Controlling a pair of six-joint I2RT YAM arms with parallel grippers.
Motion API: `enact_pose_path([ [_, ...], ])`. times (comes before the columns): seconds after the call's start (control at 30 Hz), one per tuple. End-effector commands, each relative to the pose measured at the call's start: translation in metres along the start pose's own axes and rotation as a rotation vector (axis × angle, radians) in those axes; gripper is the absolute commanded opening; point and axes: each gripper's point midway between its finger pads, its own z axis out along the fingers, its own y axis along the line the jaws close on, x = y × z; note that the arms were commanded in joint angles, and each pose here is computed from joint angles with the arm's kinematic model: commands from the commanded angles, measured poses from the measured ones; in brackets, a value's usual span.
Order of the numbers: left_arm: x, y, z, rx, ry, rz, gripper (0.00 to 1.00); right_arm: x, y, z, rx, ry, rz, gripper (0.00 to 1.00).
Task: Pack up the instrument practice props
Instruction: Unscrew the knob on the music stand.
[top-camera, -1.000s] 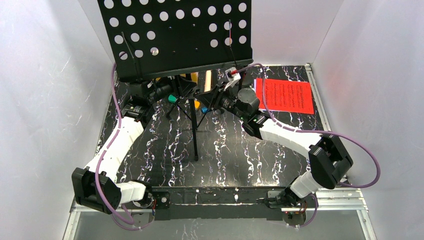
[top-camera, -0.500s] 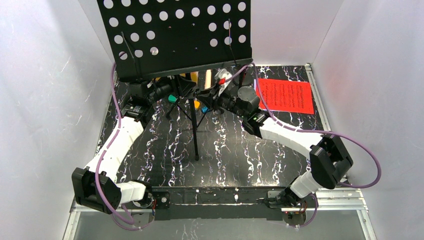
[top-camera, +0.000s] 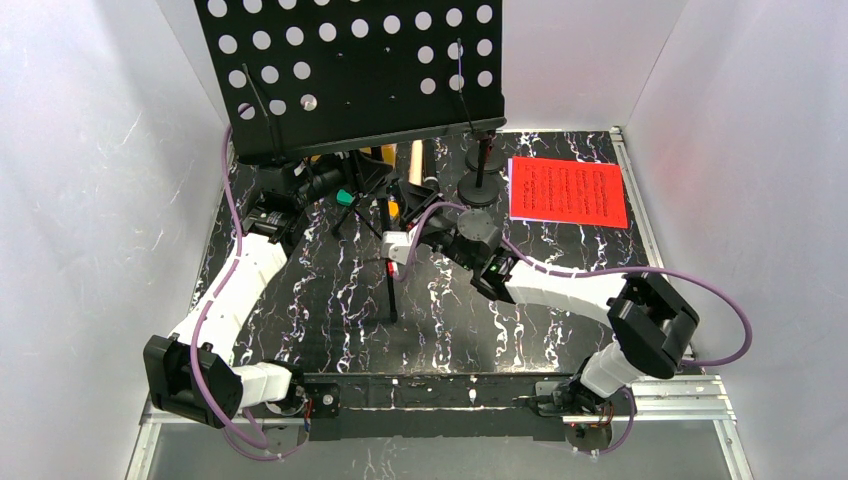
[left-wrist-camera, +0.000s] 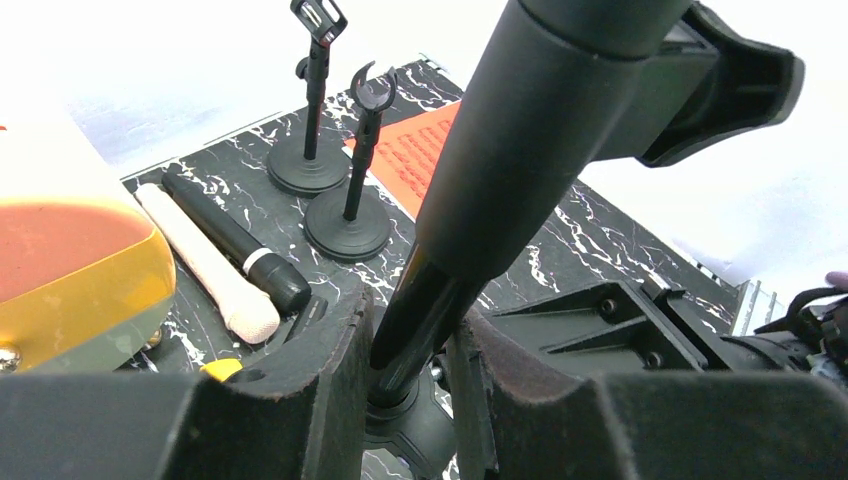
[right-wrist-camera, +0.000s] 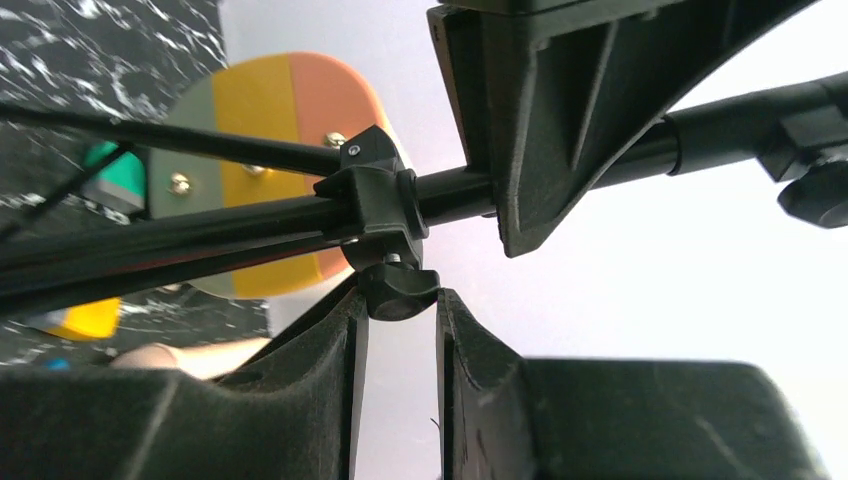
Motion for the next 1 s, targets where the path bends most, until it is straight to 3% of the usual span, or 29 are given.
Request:
enact_pose_path([
  [0.0,0.015,-0.005,-0.006,-0.003,0.065,-0.115,0.0,0.021,-0.001,-0.007,0.043,0.092,-0.222,0.14],
  [0.2,0.015,-0.004,-0.006,-0.005,0.066,-0.115,0.0,0.013,-0.011,-0.011,0.08,0.067,-0.177,0.42],
  [0.4,0.015,-0.004,-0.006,-0.008,0.065,-0.115,0.0,0.005,-0.03,-0.017,0.135,0.047,0.065,0.69],
  [0.5,0.016,-0.003,-0.006,-0.011,0.066,-0.116,0.0,0.008,-0.033,-0.021,0.147,0.068,0.192,0.74],
  [0.67,0.016,-0.002,-0.006,-0.014,0.066,-0.113,0.0,0.003,-0.027,-0.03,0.161,0.063,0.537,0.81],
  [0.97,0.016,0.0,-0.006,-0.025,0.064,-0.113,0.0,-0.01,-0.007,-0.04,0.168,0.085,1.154,0.83],
])
